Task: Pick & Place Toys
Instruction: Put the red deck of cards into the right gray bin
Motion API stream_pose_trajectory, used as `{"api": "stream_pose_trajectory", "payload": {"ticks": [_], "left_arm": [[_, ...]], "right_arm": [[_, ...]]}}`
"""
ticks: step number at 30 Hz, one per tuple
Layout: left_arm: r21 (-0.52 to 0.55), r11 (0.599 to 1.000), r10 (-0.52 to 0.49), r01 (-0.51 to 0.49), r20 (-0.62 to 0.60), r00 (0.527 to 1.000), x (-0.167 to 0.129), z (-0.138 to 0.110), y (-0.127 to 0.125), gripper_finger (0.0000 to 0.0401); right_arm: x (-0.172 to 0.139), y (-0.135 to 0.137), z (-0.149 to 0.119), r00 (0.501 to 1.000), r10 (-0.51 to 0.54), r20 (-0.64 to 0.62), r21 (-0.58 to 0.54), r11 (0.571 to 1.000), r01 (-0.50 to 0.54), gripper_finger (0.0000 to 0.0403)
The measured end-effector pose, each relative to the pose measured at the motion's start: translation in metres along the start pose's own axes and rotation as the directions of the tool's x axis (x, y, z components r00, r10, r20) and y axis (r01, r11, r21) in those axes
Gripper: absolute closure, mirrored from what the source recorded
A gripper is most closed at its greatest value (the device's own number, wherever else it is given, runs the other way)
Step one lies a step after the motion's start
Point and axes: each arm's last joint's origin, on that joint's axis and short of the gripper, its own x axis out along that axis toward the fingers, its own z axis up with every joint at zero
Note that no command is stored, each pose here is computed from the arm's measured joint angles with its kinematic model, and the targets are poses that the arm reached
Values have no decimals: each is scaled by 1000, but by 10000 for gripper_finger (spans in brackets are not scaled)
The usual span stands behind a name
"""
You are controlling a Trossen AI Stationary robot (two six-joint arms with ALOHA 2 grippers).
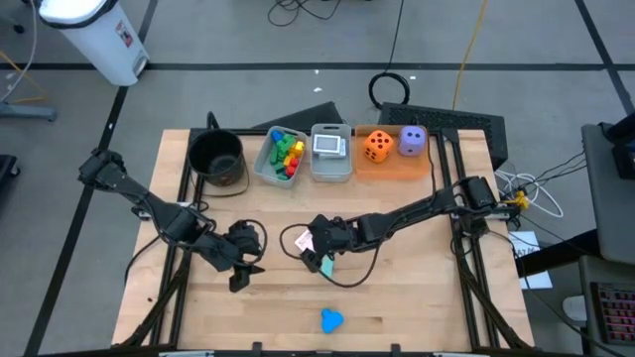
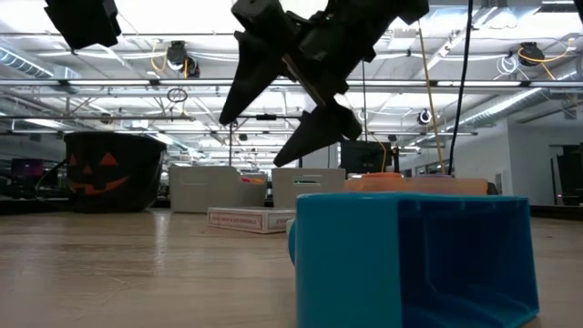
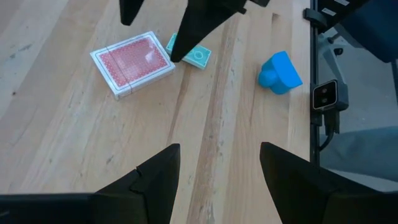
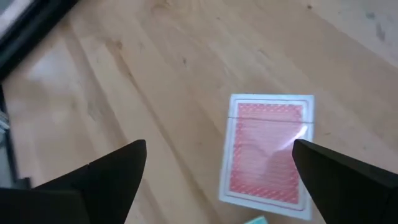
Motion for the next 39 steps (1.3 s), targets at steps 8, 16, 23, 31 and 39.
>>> {"api": "stream_pose_trajectory", "payload": {"ticks": [8, 16, 23, 31, 39], "left_arm": [[9, 1000, 0, 0, 1, 1000, 0, 0, 0, 171], [10, 1000, 1, -1, 1, 1000, 0, 0, 0, 171], [15, 1000, 23, -24, 23, 999, 0, 1, 1, 171], [43, 997, 63, -66, 57, 996, 1, 4, 5, 171], [168, 985, 18, -39, 125, 992, 9, 23, 9, 171]], "right_arm": [[0, -4, -3, 999, -42, -22, -102, 994, 39, 9], [0, -6, -2, 996, -85, 10, -135, 987, 85, 9], [0, -6, -2, 996, -83, 14, -135, 987, 84, 9], [2, -9, -4, 995, -92, 32, -116, 989, 95, 9], [-45, 1, 11, 996, -29, 87, -235, 971, 49, 9]]}}
